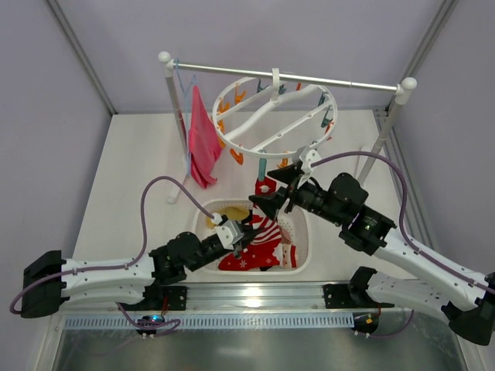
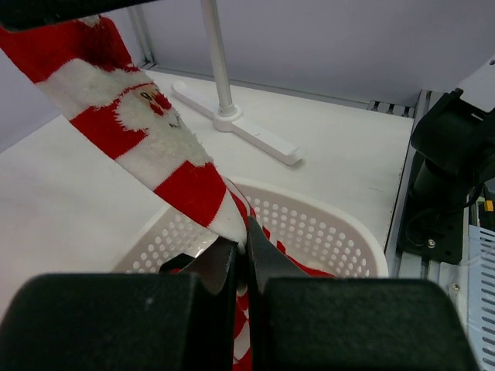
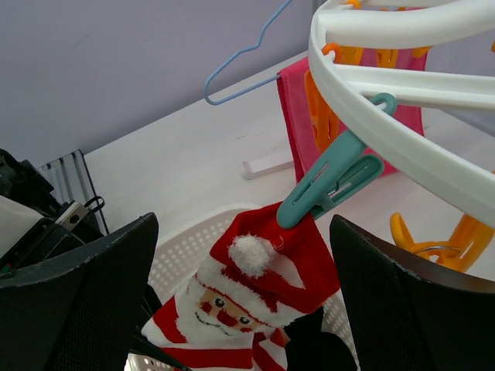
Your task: Remove the socks clipped to the hanger
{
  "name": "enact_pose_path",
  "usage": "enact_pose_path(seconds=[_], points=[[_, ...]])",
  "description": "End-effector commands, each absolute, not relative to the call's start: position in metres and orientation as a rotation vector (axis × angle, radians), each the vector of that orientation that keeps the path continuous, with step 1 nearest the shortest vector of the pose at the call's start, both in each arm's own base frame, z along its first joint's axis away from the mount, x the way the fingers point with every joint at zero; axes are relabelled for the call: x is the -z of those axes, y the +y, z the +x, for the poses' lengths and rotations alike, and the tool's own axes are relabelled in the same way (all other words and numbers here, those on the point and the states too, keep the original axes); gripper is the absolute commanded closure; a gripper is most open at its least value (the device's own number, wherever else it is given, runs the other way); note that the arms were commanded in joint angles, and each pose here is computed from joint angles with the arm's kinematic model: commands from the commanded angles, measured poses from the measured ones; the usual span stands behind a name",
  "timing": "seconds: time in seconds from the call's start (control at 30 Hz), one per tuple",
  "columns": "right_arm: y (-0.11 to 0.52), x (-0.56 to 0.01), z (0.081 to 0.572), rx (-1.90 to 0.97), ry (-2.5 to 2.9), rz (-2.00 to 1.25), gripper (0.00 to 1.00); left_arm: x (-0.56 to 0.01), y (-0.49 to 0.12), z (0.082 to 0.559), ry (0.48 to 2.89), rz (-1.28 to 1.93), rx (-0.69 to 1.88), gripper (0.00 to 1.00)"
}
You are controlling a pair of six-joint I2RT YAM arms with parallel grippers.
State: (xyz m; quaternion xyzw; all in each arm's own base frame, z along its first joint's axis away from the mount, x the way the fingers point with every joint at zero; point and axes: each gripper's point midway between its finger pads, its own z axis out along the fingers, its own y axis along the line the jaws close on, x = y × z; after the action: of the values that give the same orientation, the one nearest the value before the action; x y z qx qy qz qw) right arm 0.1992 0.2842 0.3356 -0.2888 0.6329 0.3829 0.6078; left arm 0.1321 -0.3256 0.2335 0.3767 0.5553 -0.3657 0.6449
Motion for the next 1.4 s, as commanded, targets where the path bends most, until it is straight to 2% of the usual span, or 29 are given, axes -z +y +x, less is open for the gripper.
enact_pose_path(seconds=[0.0, 0.3, 0.8, 0.9, 1.13, 1.37], points=[[0.294, -0.358, 0.195, -0.999, 1.382, -0.679, 0.09, -0.223, -0.321, 0.126, 1.303, 0.877, 0.857, 1.00], [0.289, -0.358, 0.233, -0.996, 1.390, -0.563, 0.09, -0.226, -0.318, 0.126, 1.299, 0.870, 0.860, 1.00], [0.295, -0.357, 0.247, -1.020, 1.396, -0.508, 0.10, -0.224, -0.324, 0.125, 1.301, 0.885, 0.868, 1.00], [0.297, -0.355, 0.247, -1.033, 1.393, -0.508, 0.13, -0.224, -0.325, 0.124, 1.300, 0.892, 0.873, 1.00], [0.300, -0.354, 0.249, -1.047, 1.388, -0.501, 0.31, -0.223, -0.328, 0.122, 1.296, 0.904, 0.884, 1.00], [0.301, -0.353, 0.253, -1.051, 1.388, -0.481, 0.43, -0.222, -0.329, 0.120, 1.293, 0.916, 0.896, 1.00]])
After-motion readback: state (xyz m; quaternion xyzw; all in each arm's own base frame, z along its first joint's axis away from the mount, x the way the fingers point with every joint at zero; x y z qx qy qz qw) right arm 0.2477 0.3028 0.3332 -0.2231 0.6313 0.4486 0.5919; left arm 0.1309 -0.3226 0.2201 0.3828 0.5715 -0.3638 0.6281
